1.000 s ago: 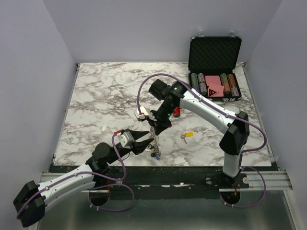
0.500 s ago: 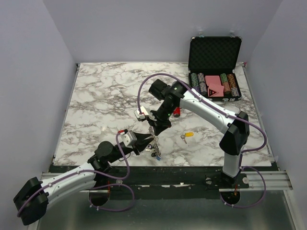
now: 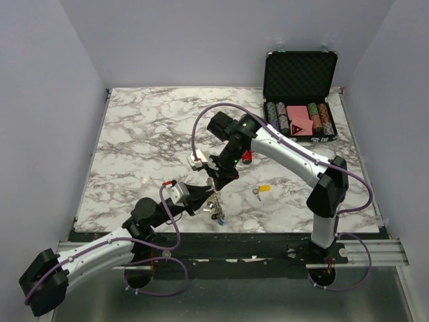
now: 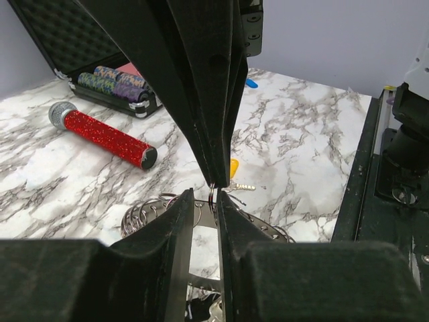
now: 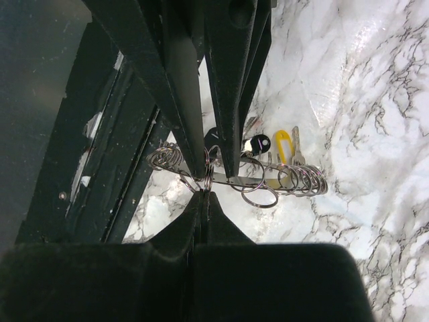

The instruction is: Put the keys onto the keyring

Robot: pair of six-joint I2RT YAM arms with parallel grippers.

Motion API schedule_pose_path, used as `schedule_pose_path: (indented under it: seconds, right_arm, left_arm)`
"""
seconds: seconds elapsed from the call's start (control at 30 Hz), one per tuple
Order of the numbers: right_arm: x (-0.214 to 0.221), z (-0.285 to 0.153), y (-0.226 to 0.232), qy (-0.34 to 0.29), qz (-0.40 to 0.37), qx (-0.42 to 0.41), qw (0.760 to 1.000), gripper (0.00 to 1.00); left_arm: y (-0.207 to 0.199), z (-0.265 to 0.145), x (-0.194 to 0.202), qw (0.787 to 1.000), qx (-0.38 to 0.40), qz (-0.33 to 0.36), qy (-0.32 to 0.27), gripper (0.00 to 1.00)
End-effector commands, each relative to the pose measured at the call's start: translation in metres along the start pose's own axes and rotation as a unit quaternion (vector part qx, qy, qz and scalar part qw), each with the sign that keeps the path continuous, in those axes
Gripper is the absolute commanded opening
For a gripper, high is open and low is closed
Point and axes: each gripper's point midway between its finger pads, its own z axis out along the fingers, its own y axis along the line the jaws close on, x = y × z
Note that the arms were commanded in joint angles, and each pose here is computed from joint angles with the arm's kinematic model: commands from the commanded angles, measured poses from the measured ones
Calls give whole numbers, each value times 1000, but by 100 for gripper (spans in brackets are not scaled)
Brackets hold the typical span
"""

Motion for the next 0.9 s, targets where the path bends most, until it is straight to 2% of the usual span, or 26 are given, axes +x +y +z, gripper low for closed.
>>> schedule_pose_path:
  seconds: [0.0,0.43,0.7,0.77,0.87]
  right_arm:
    - [-3,-1,25,-3,15,-38,999,0]
    - [-2,1,27,-3,15,-42,999,0]
    - [-2,2,29,-5,14,-45,999,0]
    - [-2,2,29,-6,14,-46,999,0]
    - [-2,2,30,-9,14,-48,999,0]
  left_arm:
    - [-5,-2,1,1000,14,-5,-8,26]
    - [-7,1,0,1000,27,-12,-7,22]
    - [-9,3,4,999,34,-14,3,11]
    - [-9,3,6,999,35,-15,6,0]
    - [-8,2,7,999,32,-17,7,0]
